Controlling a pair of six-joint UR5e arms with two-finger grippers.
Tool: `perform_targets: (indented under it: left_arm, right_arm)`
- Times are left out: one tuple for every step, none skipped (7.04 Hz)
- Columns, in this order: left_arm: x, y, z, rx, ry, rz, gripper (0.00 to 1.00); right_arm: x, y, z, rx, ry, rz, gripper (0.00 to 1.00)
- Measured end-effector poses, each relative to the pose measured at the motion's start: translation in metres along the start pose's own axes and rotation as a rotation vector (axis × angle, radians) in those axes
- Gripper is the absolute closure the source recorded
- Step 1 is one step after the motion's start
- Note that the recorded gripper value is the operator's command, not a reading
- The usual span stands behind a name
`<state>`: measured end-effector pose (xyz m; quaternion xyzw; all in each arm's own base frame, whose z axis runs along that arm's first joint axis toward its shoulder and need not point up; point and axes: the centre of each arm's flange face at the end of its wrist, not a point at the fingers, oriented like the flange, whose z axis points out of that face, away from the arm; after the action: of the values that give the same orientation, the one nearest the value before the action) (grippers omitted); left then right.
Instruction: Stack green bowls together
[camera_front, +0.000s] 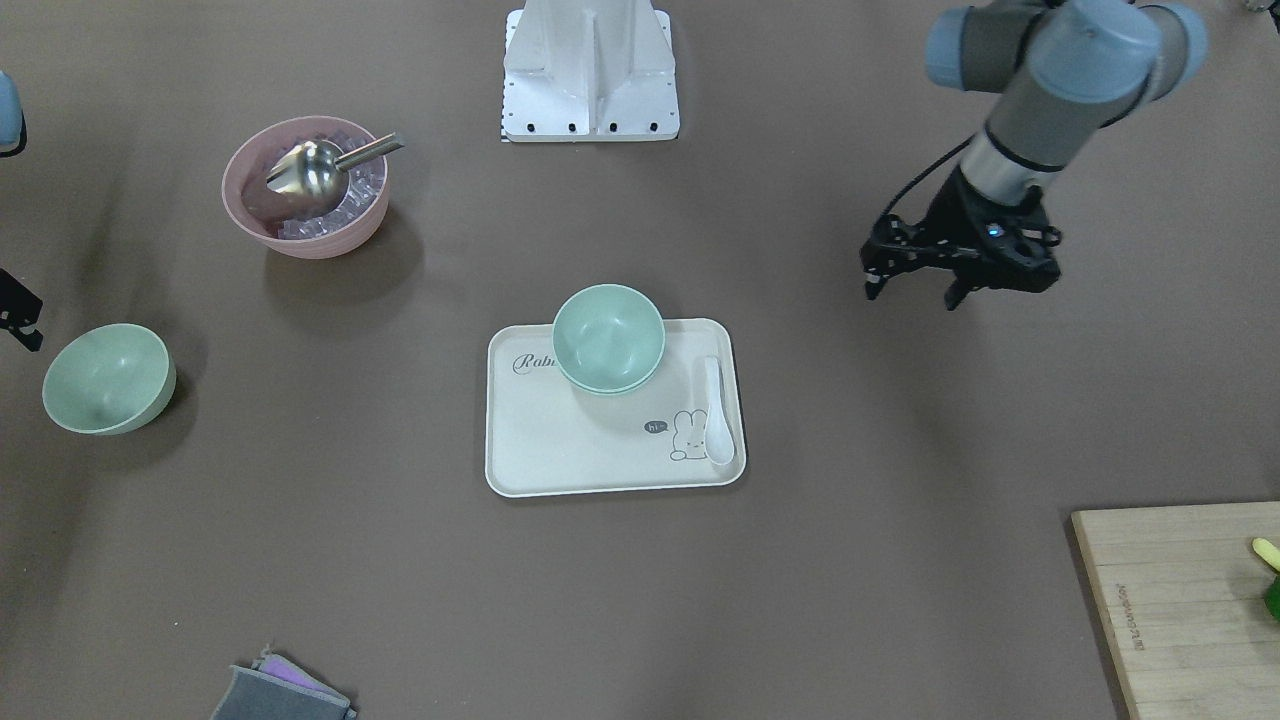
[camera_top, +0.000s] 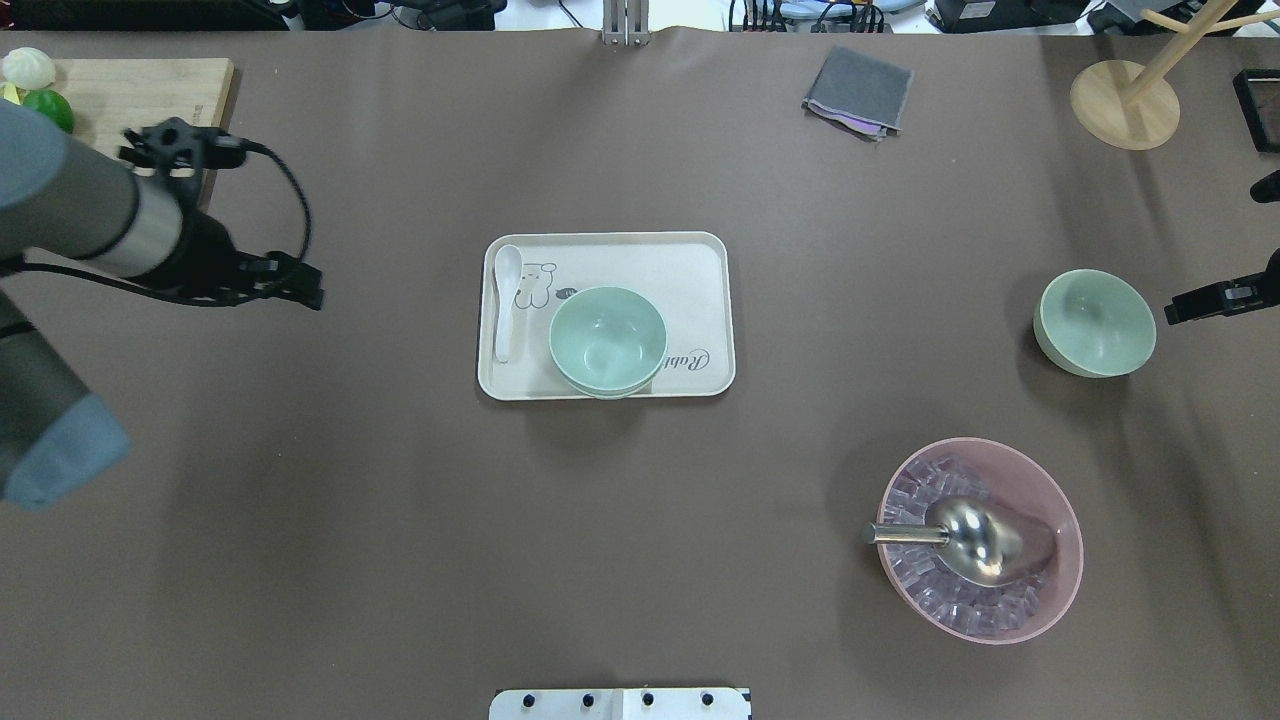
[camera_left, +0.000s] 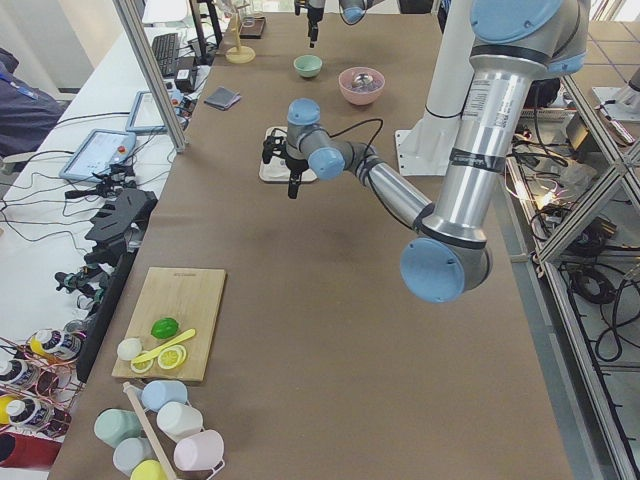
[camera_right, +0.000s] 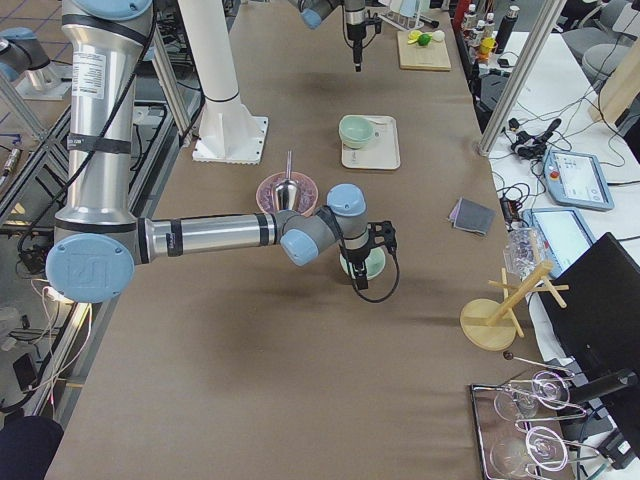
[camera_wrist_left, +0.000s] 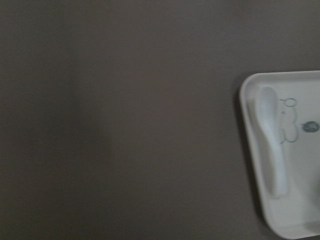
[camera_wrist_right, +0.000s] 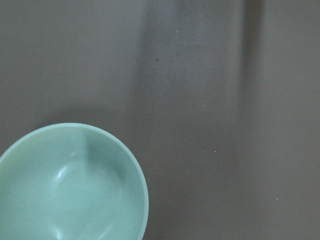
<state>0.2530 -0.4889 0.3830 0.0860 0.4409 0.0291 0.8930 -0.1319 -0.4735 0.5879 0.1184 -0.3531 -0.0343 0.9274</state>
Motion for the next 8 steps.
perform_targets:
  left_arm:
    - [-0.100, -0.001, -0.020, -0.073, 0.032, -0.035, 0.02]
    - [-0.196, 0.014, -0.032, -0.127, 0.096, -0.142, 0.02]
    - [-0.269, 0.038, -0.041, -0.108, 0.108, -0.198, 0.02]
    - [-0.304, 0.057, -0.043, -0.076, 0.076, -0.195, 0.02]
    - [-0.318, 0.066, -0.044, -0.058, 0.051, -0.187, 0.02]
    - [-0.322, 0.069, -0.045, -0.050, 0.042, -0.183, 0.02]
    - [-0.323, 0.069, -0.045, -0.047, 0.038, -0.180, 0.02]
    - [-0.323, 0.069, -0.045, -0.046, 0.038, -0.179, 0.02]
  right_arm:
    - [-0.001, -0.006, 0.004, -0.001, 0.000, 0.000, 0.01]
    - [-0.001, -0.012, 0.008, -0.002, 0.000, 0.000, 0.06]
    - [-0.002, -0.018, 0.015, -0.007, 0.001, 0.002, 0.11]
    - [-0.002, -0.021, 0.021, -0.013, 0.003, 0.004, 0.17]
    - [-0.004, -0.024, 0.025, -0.017, 0.003, 0.013, 0.25]
    - [-0.008, -0.026, 0.028, -0.019, 0.001, 0.032, 0.29]
    - [-0.014, -0.027, 0.030, -0.021, -0.003, 0.045, 0.29]
    - [-0.019, -0.026, 0.033, -0.027, -0.005, 0.050, 0.29]
